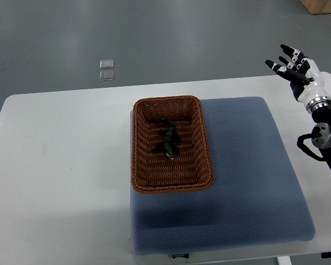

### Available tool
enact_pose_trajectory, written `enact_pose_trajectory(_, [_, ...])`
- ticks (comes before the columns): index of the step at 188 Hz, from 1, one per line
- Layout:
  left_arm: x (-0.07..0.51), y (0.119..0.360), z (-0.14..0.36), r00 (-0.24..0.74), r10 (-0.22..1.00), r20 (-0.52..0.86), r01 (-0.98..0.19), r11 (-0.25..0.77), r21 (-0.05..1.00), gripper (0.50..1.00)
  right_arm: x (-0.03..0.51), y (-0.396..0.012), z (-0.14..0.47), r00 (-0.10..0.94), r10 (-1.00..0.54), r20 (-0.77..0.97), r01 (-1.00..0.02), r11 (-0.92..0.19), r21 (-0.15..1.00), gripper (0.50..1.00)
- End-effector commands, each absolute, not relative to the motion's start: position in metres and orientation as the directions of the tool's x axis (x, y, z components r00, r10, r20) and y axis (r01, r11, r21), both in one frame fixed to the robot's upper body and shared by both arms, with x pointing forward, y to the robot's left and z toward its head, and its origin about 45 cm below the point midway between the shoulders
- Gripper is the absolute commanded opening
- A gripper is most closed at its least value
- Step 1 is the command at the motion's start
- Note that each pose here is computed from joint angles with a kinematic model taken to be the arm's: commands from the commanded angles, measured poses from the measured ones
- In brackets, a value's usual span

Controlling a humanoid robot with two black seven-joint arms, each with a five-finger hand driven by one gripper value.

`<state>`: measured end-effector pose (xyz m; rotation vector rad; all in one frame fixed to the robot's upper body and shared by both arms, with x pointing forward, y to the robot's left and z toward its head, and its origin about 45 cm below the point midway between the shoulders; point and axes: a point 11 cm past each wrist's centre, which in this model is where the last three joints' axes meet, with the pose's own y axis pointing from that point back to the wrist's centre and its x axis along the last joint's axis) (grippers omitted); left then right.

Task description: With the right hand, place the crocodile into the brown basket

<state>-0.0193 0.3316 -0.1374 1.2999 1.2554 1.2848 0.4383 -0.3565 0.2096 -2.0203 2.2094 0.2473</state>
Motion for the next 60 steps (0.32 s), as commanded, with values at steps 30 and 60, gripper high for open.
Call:
enact_pose_trajectory(30, [-0.0192,0.3316,-0.1374,-0.052,0.994,0.092,0.069,-0.089,0.994,1.0,0.4359,-0.3599,0.2054,-0.104,-0.97,-0.221,-0.995,0.098,0.035,0.93])
enact_pose_trajectory(60, [-0.0192,0.3316,-0.1374,-0.052,0.994,0.092,0.069,-0.089,0.994,1.0,0.4351,-0.3529,0.2007,-0.096,-0.968,-0.231,-0.995,0.089,0.042,0.93])
